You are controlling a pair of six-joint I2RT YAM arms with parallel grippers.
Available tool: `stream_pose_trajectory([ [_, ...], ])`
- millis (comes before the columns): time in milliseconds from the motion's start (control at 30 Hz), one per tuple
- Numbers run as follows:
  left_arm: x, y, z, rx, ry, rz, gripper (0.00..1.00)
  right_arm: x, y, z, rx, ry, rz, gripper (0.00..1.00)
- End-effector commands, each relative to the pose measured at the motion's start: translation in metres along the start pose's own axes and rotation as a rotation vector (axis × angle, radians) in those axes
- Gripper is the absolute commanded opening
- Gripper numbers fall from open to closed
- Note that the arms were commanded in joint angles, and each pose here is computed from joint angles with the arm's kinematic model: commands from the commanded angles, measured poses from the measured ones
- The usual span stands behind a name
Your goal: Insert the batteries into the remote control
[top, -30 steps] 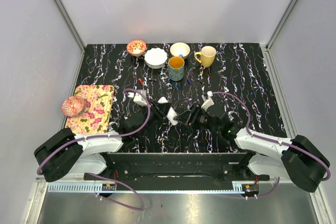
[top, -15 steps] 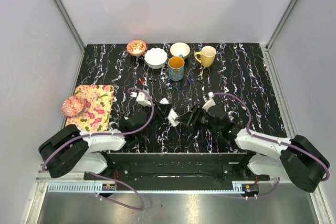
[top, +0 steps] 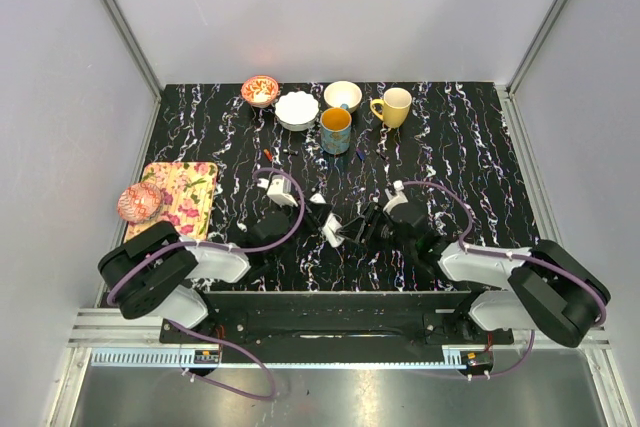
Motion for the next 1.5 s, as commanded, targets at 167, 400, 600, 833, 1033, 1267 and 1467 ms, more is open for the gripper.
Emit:
stream_pose_trajectory([
  [167, -0.011, -0.026, -0.012, 0.064, -0.044, 0.13, 0.0, -0.01, -0.007, -0.006, 0.027, -0.051, -0.009, 0.53],
  [400, -0.011, -0.022, -0.014, 0.08, -0.04, 0.128, 0.0, -0.01, -0.008, -0.006, 0.032, -0.046, -0.001, 0.54],
  [600, -0.014, -0.02, -0.017, 0.087, -0.029, 0.114, 0.0, -0.004, 0.005, -0.016, 0.081, -0.04, -0.031, 0.64],
  [833, -0.017, -0.018, -0.017, 0.11, 0.017, 0.095, 0.0, 0.008, 0.032, -0.035, 0.277, 0.074, -0.049, 0.87],
  [1033, -0.021, -0.016, -0.024, 0.178, 0.166, 0.091, 0.0, 0.035, 0.048, -0.055, 0.529, 0.14, 0.094, 0.88],
  [1267, -0.02, -0.013, -0.03, 0.222, 0.201, 0.125, 0.0, 0.045, 0.045, -0.058, 0.587, 0.179, 0.186, 0.88],
  [1467, -0.019, -0.001, -0.033, 0.266, 0.141, 0.062, 0.0, 0.045, 0.036, -0.06, 0.559, 0.119, 0.279, 0.87],
])
Point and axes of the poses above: each gripper's point midway between its finger pads, its own x axis back along the fingers, its own y axis along the line the jaws close on, z = x × y, the point moved 10 cm from there along x, back along the fingers, and after that the axes turned 14 degrees about x, right-handed, at the moved point
